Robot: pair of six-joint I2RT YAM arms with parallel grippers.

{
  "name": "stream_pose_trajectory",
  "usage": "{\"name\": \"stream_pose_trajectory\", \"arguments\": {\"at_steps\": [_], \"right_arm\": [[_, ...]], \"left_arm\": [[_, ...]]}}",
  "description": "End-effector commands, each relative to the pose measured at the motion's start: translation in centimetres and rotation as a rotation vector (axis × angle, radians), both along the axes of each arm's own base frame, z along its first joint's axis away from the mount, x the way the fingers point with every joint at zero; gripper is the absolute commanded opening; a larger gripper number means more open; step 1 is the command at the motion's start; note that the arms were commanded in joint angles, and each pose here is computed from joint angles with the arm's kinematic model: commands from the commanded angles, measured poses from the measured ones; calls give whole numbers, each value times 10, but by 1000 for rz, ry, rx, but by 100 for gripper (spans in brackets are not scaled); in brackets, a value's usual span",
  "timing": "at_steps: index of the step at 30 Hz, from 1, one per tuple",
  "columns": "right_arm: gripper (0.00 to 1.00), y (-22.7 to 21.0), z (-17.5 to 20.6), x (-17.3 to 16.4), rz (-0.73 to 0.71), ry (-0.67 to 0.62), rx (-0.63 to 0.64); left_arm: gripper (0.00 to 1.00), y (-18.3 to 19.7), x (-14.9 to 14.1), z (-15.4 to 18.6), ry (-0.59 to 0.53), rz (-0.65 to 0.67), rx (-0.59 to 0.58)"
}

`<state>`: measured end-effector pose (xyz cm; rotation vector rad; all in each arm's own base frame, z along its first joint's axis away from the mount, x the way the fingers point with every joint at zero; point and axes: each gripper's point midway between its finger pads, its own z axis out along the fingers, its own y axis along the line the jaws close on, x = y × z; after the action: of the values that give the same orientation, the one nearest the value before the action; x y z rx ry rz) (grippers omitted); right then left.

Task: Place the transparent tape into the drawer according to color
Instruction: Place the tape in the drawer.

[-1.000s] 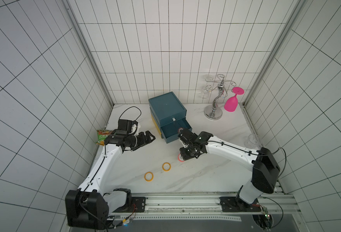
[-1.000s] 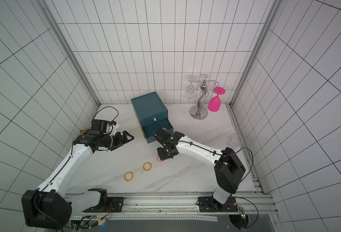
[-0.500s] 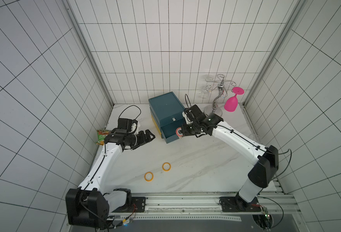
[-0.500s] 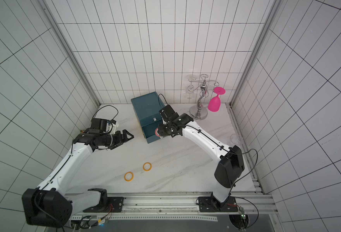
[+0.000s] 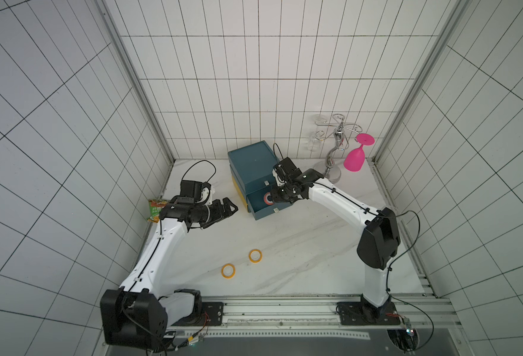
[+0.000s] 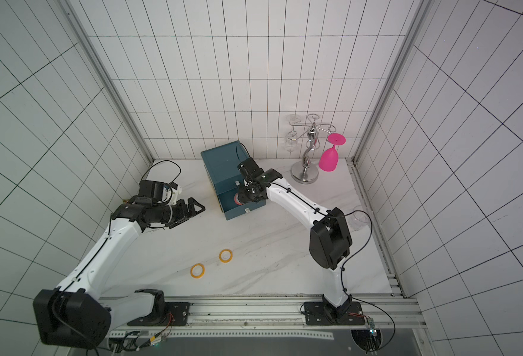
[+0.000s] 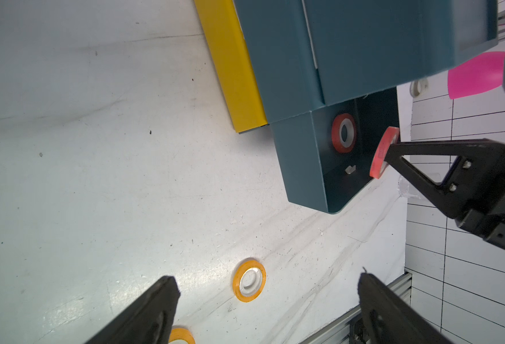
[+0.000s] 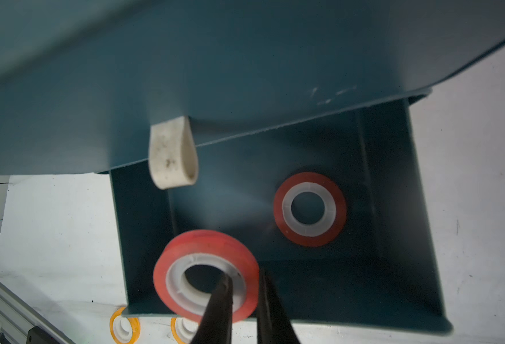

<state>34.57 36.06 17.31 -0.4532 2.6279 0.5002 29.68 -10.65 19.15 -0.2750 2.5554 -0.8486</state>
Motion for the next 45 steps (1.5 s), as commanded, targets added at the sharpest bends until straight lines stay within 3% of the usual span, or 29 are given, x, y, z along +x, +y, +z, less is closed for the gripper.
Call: {"name": "stream_pose_trajectory", "arguments": {"at_steps": [1, 4, 7, 15, 29, 39, 45], "right_arm": [[12, 6, 10, 11, 2, -35, 22], [34, 8, 12, 12, 4, -43, 29], [47, 8, 17, 13, 6, -53, 39], [60, 5, 33, 5, 14, -65, 69], [99, -15, 64, -23, 32, -95, 144], [99, -32, 47, -46, 19, -85, 199], [99, -41, 36, -56, 7, -107, 245]], "left_arm": [[98, 2, 9, 11, -35, 5, 5], [98, 1, 13, 15, -49, 12, -2], [98, 0, 19, 20, -57, 16, -10], [98, -5, 50, 42, -110, 29, -25], [98, -22, 119, 75, -206, 58, -19], [97, -38, 148, 73, -227, 49, 47], [83, -43, 160, 65, -211, 45, 86]]}}
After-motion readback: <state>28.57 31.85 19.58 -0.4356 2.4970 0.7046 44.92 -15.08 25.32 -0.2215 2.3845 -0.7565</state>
